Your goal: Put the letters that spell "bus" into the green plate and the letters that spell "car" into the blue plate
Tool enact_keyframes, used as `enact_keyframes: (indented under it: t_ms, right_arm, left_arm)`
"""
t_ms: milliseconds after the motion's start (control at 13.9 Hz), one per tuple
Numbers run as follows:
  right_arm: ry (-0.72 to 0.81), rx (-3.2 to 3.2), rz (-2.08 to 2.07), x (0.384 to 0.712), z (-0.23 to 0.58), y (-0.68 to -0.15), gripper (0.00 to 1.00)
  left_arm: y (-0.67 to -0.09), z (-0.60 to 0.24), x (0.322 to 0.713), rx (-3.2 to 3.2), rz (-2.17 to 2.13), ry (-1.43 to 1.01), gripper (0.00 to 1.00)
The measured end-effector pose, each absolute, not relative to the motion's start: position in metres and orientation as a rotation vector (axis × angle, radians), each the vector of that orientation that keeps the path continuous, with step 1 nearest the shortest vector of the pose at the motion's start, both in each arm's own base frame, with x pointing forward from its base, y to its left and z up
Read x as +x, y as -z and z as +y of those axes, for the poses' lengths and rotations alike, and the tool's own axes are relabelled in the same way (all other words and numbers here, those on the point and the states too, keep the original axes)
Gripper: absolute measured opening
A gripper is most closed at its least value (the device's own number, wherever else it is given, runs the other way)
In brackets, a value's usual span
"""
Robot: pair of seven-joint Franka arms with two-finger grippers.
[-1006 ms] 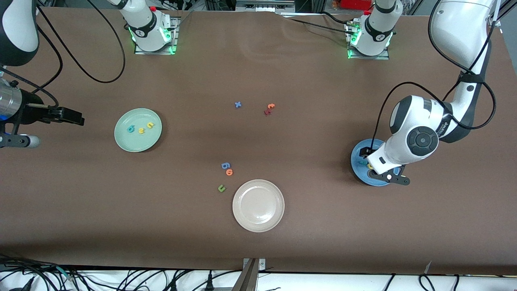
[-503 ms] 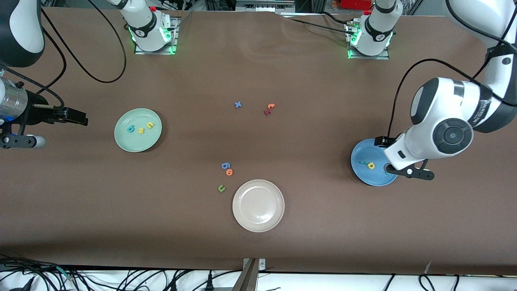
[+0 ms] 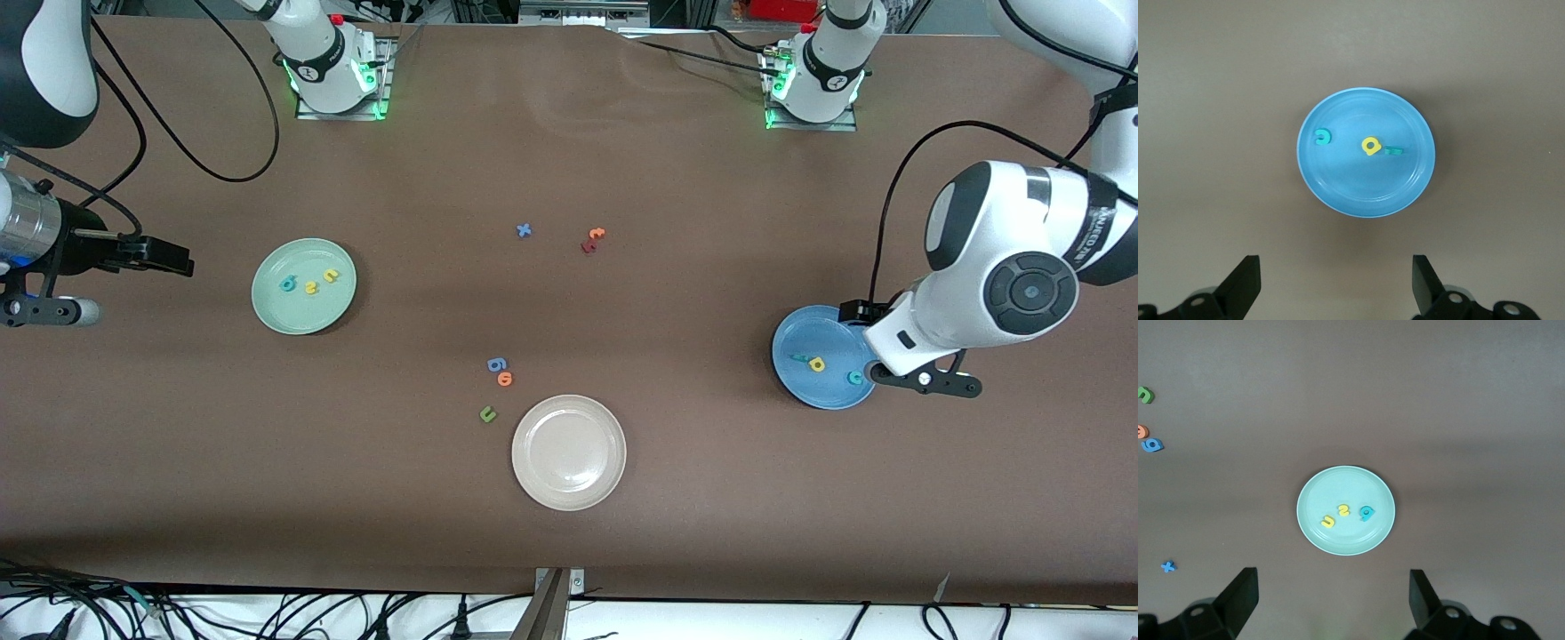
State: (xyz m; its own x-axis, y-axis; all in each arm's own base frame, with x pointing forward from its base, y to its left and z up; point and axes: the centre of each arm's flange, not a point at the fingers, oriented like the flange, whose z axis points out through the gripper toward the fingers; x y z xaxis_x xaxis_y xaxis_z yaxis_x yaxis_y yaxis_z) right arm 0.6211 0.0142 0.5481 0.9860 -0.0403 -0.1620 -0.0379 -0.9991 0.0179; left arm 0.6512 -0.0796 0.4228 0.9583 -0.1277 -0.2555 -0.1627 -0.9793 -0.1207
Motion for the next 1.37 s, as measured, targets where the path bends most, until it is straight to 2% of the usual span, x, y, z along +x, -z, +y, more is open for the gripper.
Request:
enact_keyframes:
  t_ms: [216, 647, 1006, 1365]
  right_arm:
    - [0.255, 3.116, -0.061, 0.621, 0.014, -0.548, 1.0]
    - [0.255, 3.116, -0.059, 0.621, 0.014, -0.548, 1.0]
    - [0.255, 3.116, -0.059, 0.621, 0.014, -0.548, 1.0]
    - [0.253, 3.116, -0.059, 0.621, 0.014, -0.548, 1.0]
  left_arm:
    - [-0.458, -0.064, 0.65, -2.975, 0.178, -0.305, 1.0]
    - [-0.557, 0.014, 0.617, -3.073, 0.266, -0.152, 1.0]
    - [-0.582, 0.007, 0.603, -3.065, 0.339, -0.098, 1.0]
    - [-0.564, 0.003, 0.599, -3.095, 0.35, -0.127, 1.0]
